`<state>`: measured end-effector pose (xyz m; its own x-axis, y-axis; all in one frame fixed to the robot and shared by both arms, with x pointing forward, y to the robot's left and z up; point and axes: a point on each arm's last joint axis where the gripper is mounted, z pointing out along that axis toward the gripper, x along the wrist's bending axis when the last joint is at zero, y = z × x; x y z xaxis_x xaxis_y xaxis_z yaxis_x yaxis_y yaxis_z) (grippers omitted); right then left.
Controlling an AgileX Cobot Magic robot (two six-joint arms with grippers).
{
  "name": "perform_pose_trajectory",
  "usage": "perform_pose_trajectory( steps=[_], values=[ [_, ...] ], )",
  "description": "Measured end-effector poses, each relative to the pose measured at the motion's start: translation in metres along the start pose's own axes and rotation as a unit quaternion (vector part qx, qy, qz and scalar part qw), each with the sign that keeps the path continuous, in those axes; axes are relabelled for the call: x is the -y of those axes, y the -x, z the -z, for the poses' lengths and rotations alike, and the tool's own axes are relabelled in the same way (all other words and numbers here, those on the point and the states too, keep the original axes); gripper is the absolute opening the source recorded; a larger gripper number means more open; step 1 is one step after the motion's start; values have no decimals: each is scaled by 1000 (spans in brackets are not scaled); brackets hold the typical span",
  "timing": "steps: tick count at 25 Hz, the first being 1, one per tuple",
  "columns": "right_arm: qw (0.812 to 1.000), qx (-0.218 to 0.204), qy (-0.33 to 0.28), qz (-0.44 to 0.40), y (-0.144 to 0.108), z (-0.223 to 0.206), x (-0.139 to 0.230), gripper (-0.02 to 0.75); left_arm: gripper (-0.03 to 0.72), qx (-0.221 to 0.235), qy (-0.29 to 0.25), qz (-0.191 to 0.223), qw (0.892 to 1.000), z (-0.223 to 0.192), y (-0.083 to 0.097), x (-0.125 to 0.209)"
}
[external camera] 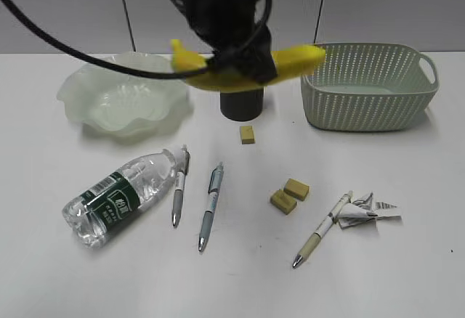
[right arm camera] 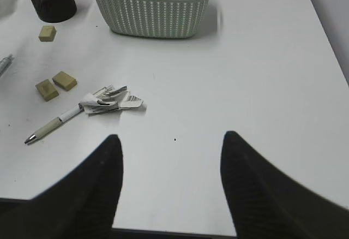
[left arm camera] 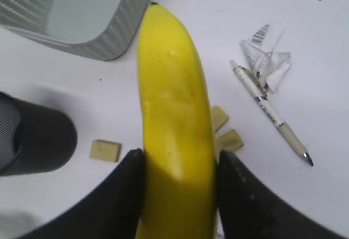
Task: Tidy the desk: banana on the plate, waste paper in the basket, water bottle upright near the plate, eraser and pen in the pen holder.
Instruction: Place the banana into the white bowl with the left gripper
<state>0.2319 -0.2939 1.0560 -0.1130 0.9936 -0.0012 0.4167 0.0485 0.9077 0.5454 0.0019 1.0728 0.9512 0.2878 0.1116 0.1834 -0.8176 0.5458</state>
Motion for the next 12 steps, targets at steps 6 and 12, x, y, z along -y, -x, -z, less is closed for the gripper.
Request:
perform_pose_trajectory(
  steps=[6,12],
  values=[
    [1000,0,0,0,0,0,0,456,312,-79,-32,21,996,73,-30,24],
    [1000,0,0,0,0,0,0,456,312,-142,-61,137,978,91,-97,81]
  ],
)
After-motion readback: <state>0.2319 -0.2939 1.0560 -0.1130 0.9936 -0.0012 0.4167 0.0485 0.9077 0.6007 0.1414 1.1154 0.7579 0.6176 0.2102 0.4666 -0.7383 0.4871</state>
